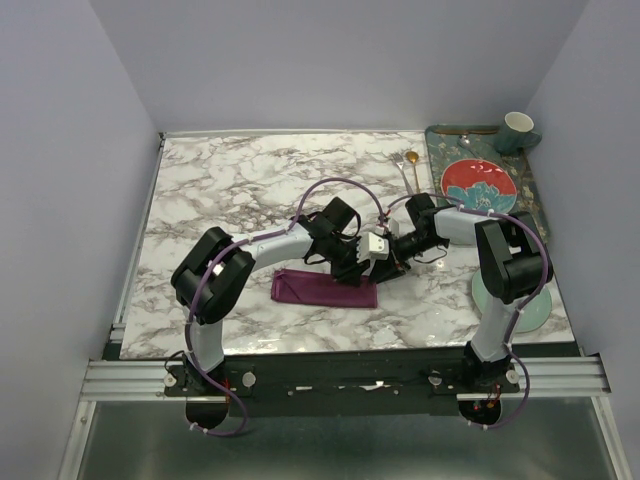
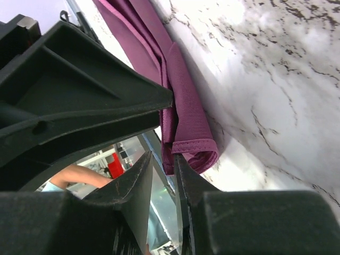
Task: Fold the napkin into a case and place the utensils inside
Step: Pick up the top corner of the smaller rectangle folded napkin from the center of the board.
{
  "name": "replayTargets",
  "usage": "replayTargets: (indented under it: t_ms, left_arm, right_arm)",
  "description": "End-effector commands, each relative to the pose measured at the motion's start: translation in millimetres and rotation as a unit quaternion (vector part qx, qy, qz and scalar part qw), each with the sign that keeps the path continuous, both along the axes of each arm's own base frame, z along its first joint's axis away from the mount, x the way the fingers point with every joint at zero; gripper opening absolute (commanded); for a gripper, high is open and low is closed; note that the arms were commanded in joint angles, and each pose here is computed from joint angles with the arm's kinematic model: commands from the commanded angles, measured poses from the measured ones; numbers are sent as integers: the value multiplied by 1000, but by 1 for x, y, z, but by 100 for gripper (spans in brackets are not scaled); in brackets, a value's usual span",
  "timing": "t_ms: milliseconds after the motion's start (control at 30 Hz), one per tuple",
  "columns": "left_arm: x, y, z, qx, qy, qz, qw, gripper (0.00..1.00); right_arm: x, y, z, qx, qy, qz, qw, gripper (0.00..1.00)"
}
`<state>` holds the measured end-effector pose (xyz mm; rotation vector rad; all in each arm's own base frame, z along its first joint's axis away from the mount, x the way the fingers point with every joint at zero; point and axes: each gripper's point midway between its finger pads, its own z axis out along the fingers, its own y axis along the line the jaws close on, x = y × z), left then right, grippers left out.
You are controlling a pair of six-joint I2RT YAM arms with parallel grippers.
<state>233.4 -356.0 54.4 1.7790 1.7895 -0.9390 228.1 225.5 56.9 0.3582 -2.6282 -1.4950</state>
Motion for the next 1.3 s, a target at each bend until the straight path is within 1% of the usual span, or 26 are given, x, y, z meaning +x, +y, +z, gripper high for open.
replayTargets:
  t_ms: [0, 233, 367, 433, 467, 667, 933, 1000, 1133, 1267]
  left_arm:
    - [-4, -12, 6, -25, 11, -15, 1000, 39]
    - [-8, -12, 7, -33, 19, -18, 999, 33]
    - [-10, -12, 10, -41, 13, -20, 999, 19]
    - [-9, -12, 13, -43, 8, -19, 999, 15]
    - [-11, -10, 11, -42, 9, -19, 999, 11]
    - [-11, -3, 14, -41, -7, -2, 999, 0]
    - [-10, 3, 14, -43, -34, 43, 998, 0]
    - [-10, 6, 14, -43, -42, 53, 997, 0]
    - [-16, 9, 11, -36, -40, 58, 997, 0]
    - [-21, 12, 10, -30, -35, 68, 997, 0]
  right_arm:
    - [0, 6, 17, 31, -10, 8, 999, 30]
    - [0, 8, 21, 41, -12, 10, 999, 30]
    - [0, 7, 17, 36, -10, 9, 999, 30]
    - [1, 5, 14, 26, -11, 7, 1000, 30]
    - [2, 5, 12, 21, -11, 6, 1000, 30]
    - [9, 1, 7, -3, -14, -3, 1000, 35]
    - [19, 0, 12, -13, -29, -9, 999, 36]
    - [19, -2, 9, -24, -32, -11, 999, 35]
    - [14, -3, -1, -50, -30, -5, 998, 28]
    - [8, -1, -8, -66, -31, 9, 997, 25]
